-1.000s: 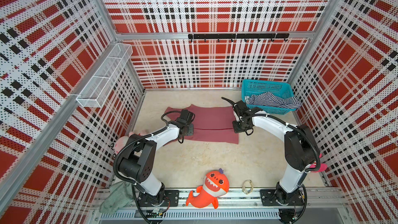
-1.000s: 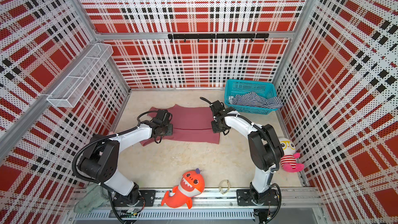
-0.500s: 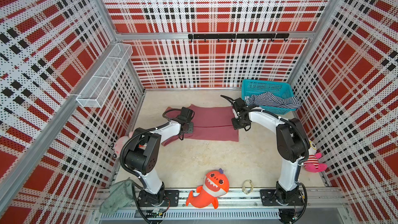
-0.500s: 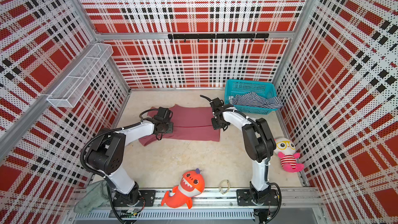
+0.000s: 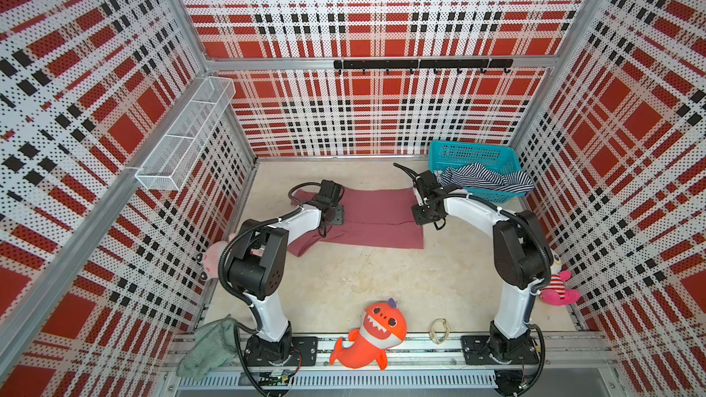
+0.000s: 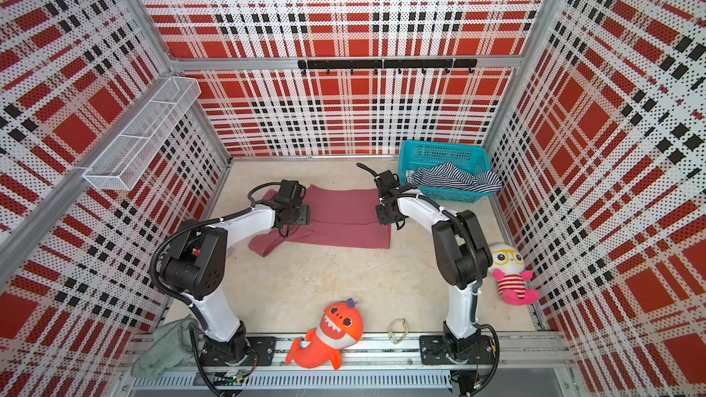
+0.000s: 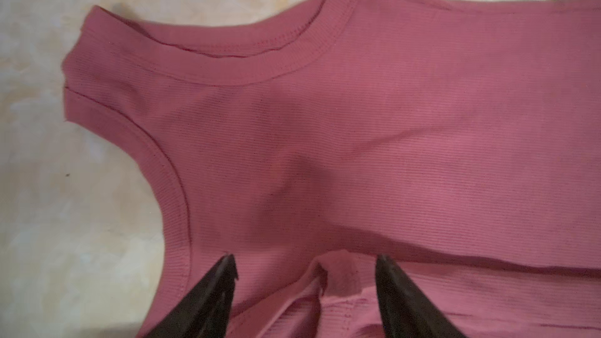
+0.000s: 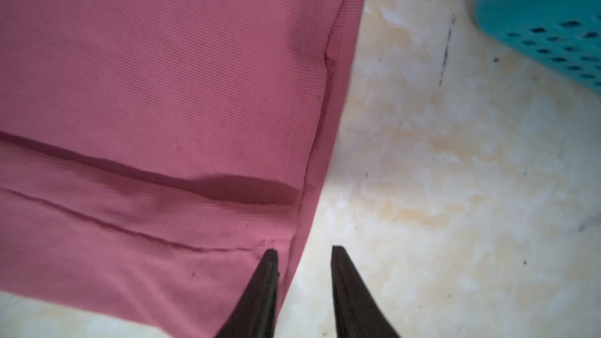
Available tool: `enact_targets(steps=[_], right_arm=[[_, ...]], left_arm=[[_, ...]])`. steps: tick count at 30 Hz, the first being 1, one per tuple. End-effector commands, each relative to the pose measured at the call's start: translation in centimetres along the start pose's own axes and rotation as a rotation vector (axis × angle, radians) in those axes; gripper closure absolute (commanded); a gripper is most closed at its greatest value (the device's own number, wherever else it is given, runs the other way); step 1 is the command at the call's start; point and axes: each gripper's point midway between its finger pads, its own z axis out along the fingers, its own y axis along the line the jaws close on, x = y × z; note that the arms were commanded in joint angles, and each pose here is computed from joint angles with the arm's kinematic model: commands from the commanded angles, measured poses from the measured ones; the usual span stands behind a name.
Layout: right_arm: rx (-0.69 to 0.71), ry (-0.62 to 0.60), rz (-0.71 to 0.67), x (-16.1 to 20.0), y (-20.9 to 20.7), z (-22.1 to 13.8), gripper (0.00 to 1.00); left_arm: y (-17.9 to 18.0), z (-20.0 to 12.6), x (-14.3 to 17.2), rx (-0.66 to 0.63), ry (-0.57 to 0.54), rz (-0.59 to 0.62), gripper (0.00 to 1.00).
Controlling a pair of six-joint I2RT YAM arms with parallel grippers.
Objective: Fold and stack tank tops
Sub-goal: Fold the tank top at the top-center of the table, then rotate the tank top at the top-center of the table.
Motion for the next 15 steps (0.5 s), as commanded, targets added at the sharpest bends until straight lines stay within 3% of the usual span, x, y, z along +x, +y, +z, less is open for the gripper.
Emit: enact_targets(steps=[1, 7, 13, 15], right_arm=[[-0.092, -0.057, 0.042, 0.6, 2.0, -2.9, 0.67], [-0.246, -0.018, 0.118, 4.6, 6.7, -2.1, 0.75], [-0.181, 0.038, 0.141, 6.6, 5.7, 0.7, 0.81], [-0.151, 0.047, 0.149, 6.9, 4.7, 1.4, 0.82]], left_arm=[[1.1, -2.8, -0.3, -0.007, -0.039, -0.041, 0.29], [-0.2, -3.5, 4.1, 0.105, -0.004, -0.128, 0.39], [1.1, -4.0, 6.2, 0.065, 0.023, -0.141, 0.42], [2.3, -4.9, 6.7, 0.044, 0.013, -0.199, 0.42]])
